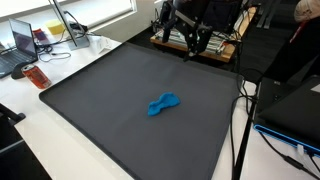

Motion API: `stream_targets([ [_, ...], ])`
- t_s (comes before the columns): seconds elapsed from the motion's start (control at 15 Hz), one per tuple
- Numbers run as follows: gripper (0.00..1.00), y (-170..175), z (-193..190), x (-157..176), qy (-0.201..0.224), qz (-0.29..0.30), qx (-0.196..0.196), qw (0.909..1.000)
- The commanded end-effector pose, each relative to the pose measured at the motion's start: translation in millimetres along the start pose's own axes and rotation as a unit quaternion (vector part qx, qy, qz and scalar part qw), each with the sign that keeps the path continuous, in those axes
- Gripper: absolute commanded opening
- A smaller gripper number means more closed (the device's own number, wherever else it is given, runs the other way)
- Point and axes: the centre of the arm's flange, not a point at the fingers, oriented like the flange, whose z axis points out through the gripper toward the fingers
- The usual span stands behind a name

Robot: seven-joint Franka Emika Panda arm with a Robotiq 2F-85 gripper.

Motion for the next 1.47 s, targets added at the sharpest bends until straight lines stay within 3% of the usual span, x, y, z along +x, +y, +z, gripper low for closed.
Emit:
stream_targets([
  [0.0, 1.00, -1.5, 0.6, -0.8, 0.001, -0.002, -0.001, 1.0000],
  [0.33, 1.00, -15.7, 8.8, 2.5, 0.010, 0.000, 0.000, 1.0000],
  [1.07, 1.00, -65.9, 84.1, -27.4, 0.006, 0.015, -0.021, 0.9996],
  [1.4, 1.00, -78.3, 118.7, -44.2, 0.043, 0.005, -0.041, 0.9982],
])
